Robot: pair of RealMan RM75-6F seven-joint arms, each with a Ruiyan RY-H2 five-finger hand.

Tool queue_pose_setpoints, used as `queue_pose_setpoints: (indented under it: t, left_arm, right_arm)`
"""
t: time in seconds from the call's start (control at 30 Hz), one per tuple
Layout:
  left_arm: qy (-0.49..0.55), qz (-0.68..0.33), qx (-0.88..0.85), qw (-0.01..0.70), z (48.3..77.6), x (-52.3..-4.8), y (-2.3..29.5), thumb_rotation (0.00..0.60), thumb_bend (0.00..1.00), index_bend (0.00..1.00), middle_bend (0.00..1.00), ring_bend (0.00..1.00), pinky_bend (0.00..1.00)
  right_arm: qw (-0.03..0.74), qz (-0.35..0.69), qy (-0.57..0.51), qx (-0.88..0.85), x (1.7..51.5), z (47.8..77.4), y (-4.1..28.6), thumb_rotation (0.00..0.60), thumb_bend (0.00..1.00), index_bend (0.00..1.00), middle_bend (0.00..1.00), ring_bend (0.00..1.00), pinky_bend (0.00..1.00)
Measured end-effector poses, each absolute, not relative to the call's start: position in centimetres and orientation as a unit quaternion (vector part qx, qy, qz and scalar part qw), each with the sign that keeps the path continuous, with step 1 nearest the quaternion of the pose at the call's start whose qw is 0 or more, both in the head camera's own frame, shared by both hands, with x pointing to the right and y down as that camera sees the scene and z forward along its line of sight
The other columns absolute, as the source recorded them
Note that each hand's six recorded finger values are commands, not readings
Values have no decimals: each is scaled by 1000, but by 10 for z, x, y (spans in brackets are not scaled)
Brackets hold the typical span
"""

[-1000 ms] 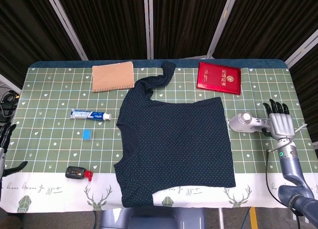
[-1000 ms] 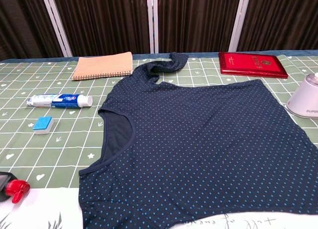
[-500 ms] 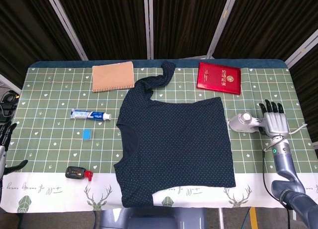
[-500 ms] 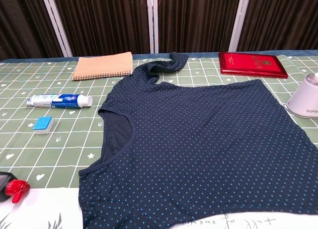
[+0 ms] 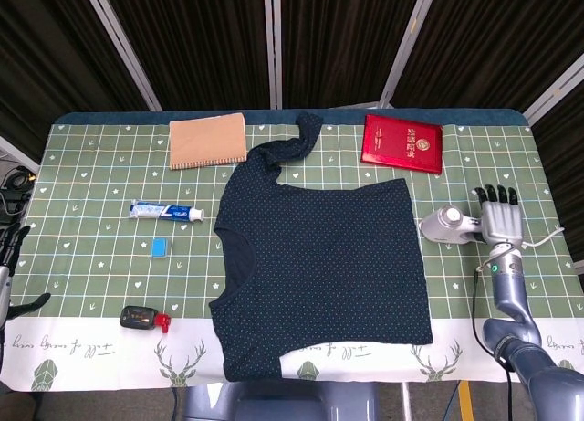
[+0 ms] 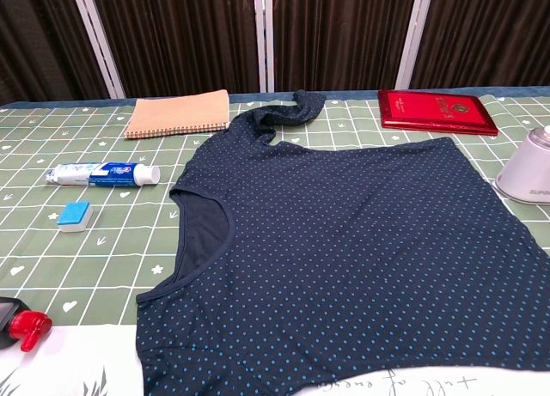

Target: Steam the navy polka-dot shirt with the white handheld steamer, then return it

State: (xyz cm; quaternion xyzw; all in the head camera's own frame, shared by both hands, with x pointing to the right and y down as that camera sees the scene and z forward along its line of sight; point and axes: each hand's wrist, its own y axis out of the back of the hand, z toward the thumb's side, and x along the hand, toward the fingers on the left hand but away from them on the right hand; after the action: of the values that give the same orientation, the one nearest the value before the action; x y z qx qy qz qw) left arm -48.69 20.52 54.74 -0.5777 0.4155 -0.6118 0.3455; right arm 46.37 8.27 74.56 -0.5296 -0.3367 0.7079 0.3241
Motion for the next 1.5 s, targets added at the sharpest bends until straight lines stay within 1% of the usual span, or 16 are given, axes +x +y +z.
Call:
queue_pose_setpoints:
  t: [0.03,0.07,0.13,0.17,0.2,0.23,0.33,0.43,0.63,0.8,0.9,1.0,1.13,1.23,1.37,1.5]
  left_arm:
    - [416,-612,-577,345,548,-487,205,600,0,0,0,0,0]
    - [416,-612,-577,346,547,-487,205,600,0,0,0,0,0]
    - [417,-612,-576,346,547,-488,205,600,0,0,0,0,0]
    - [417,-613,-576,346,547,-488,205,600,0,0,0,0,0]
    - [417,-613,-576,346,548,-488,205,600,0,0,0,0,0]
    - [416,-613,-576,346,548,-488,205,600,0,0,0,0,0]
    - [416,-613,-576,345,549,-487,205,600,0,0,0,0,0]
    - [415,-613,-576,345,549,-488,205,600,0,0,0,0,0]
    - [415,-613,-578,343,549,-488,204,600,0,0,0,0,0]
    - [415,-611,-581,342,549,-487,203,600,0,0,0,0,0]
    - [416,-611,-581,341,549,-487,203,600,0,0,0,0,0]
    - [416,-612,-581,339,550,-488,202,600,0,0,0,0,0]
    - [417,-614,-580,337,551,-490,201,600,0,0,0,0,0]
    - [419,-616,-577,334,551,-492,200,600,0,0,0,0,0]
    - [418,-618,-576,332,553,-494,198,600,0,0,0,0,0]
    - [417,-621,-576,331,554,-495,199,600,0,0,0,0,0]
  right_arm:
    - [323,709,-336,-529,464,746,83,600,629,251,368,290,203]
    - [322,710,-335,-529,464,747,82,600,631,308,451,374,297]
    - [320,712,-335,-528,464,748,82,600,638,466,594,520,559]
    - [319,712,-336,-528,465,749,81,600,642,521,630,558,648]
    - [319,711,-337,-528,465,749,81,600,645,594,667,605,758]
    - [319,711,-338,-529,464,749,81,600,648,655,689,639,834]
    - [322,704,-340,-533,463,748,80,600,650,747,704,688,928]
    - [329,694,-344,-540,463,744,78,600,662,765,709,707,956]
    - [347,658,-371,-555,464,728,72,600,715,770,708,714,966]
    - [352,605,-401,-591,459,710,64,600,722,766,708,716,966]
    - [356,554,-417,-626,445,698,58,600,730,769,708,716,966]
    - [362,490,-420,-673,413,689,53,600,737,768,708,716,966]
    - [369,433,-400,-718,371,686,51,600,738,768,708,716,966]
    - [372,405,-379,-745,340,688,53,600,738,768,708,716,966]
    - [380,362,-336,-782,282,695,63,600,740,769,707,717,966]
    - [389,328,-308,-804,239,700,73,600,741,771,708,718,966]
